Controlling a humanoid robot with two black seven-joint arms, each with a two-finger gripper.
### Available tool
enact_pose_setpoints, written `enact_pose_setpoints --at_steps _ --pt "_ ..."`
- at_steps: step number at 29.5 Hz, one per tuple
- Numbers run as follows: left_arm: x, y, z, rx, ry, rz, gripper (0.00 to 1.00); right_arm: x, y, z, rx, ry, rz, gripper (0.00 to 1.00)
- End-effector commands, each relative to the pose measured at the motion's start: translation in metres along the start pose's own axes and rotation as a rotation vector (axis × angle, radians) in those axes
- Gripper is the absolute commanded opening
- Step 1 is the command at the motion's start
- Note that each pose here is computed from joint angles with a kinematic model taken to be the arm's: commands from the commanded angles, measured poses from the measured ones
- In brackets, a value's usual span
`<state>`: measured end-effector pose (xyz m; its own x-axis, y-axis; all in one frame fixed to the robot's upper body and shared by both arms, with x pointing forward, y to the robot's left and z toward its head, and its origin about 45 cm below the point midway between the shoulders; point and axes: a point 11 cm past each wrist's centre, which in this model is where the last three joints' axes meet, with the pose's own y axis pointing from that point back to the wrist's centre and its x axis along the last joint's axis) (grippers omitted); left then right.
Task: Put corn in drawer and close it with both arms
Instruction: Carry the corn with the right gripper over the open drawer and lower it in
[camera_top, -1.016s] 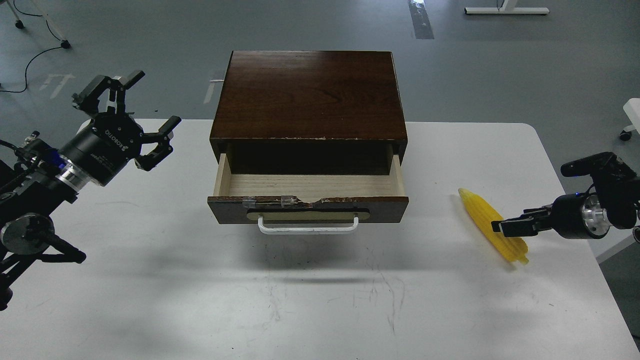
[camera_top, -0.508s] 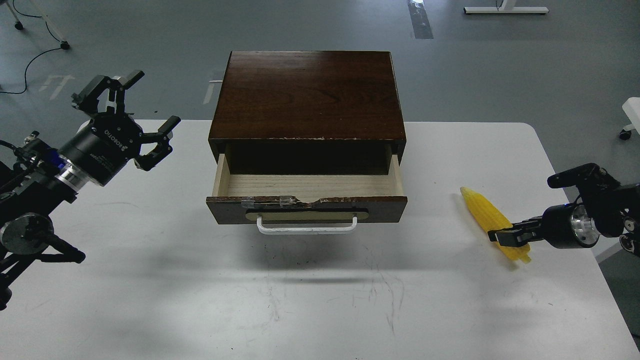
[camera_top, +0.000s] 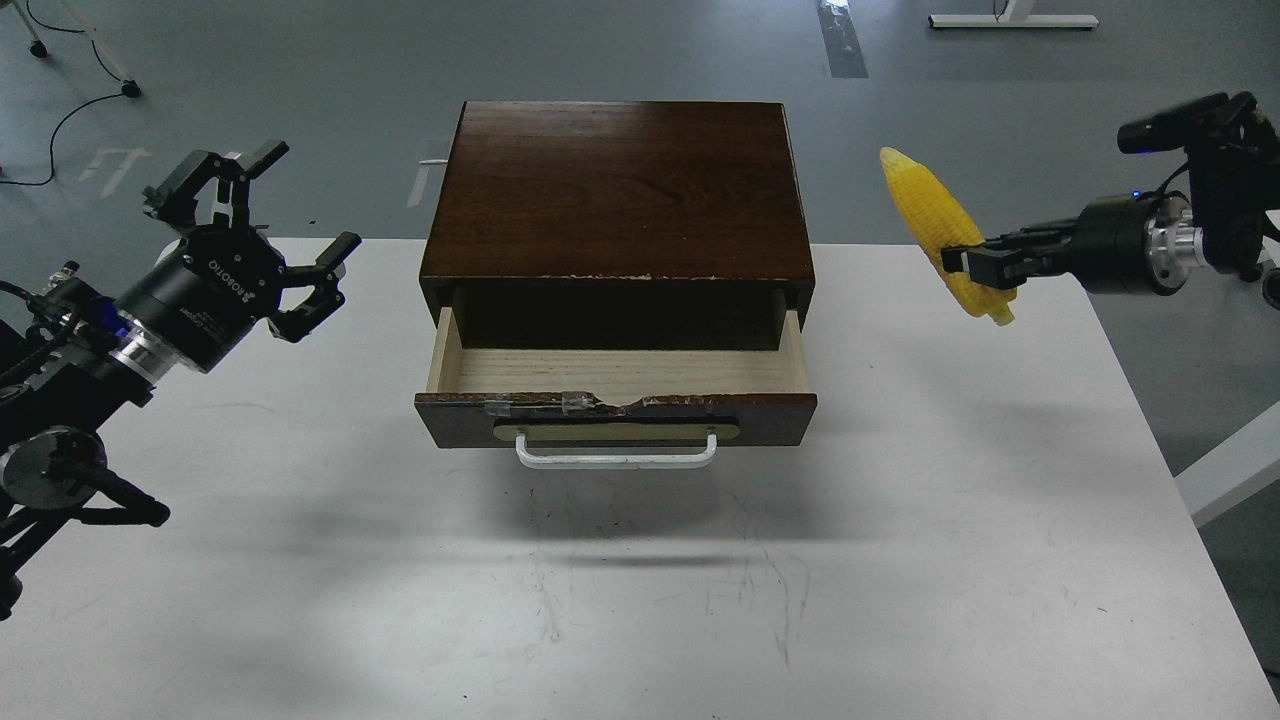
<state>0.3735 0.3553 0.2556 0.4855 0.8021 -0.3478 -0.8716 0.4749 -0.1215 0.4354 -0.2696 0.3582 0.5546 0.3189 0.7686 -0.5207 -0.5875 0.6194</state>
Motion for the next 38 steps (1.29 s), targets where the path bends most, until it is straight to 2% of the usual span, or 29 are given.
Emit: enact_pose_setpoints --at_steps 1,3,6,7,12,20,29,31,32,35,37,38 --pt "0.0 0.0 0.001 -0.001 -0.001 -0.001 1.0 0.04 -0.013 -0.049 0.074 0.125 -0.03 0.0" --pt "0.0 0.0 0.001 -0.001 -0.002 0.0 1.0 0.054 -0.025 -0.079 0.121 0.189 -0.049 0.0" --pt "0.001 0.0 0.002 -0.002 -0.002 0.001 1.0 0.059 -0.033 -0.094 0.144 0.227 -0.065 0.0" --pt "0.003 0.002 0.004 0.0 -0.01 0.005 1.0 0.06 -0.05 -0.121 0.187 0.285 -0.102 0.0" --pt "0.007 0.006 0.01 0.004 -0.029 0.014 1.0 0.045 -0.076 -0.158 0.245 0.39 -0.198 0.0" --pt "0.006 0.007 0.013 0.004 -0.035 0.011 1.0 0.015 -0.101 -0.169 0.248 0.708 -0.266 0.0" --pt "0.007 0.007 0.014 0.003 -0.037 0.012 1.0 0.003 -0.106 -0.163 0.242 0.743 -0.296 0.01" --pt "0.007 0.007 0.013 0.003 -0.036 0.011 1.0 0.002 -0.107 -0.163 0.244 0.742 -0.3 0.03" --pt "0.006 0.007 0.013 0.004 -0.035 0.011 1.0 -0.001 -0.108 -0.162 0.246 0.737 -0.303 0.08" --pt "0.007 0.007 0.013 0.003 -0.036 0.011 1.0 -0.001 -0.108 -0.161 0.245 0.736 -0.304 0.14" --pt "0.007 0.007 0.013 0.003 -0.036 0.011 1.0 -0.002 -0.108 -0.16 0.243 0.734 -0.308 0.35" --pt "0.007 0.007 0.013 0.001 -0.036 0.011 1.0 -0.002 -0.108 -0.16 0.244 0.733 -0.308 0.39"
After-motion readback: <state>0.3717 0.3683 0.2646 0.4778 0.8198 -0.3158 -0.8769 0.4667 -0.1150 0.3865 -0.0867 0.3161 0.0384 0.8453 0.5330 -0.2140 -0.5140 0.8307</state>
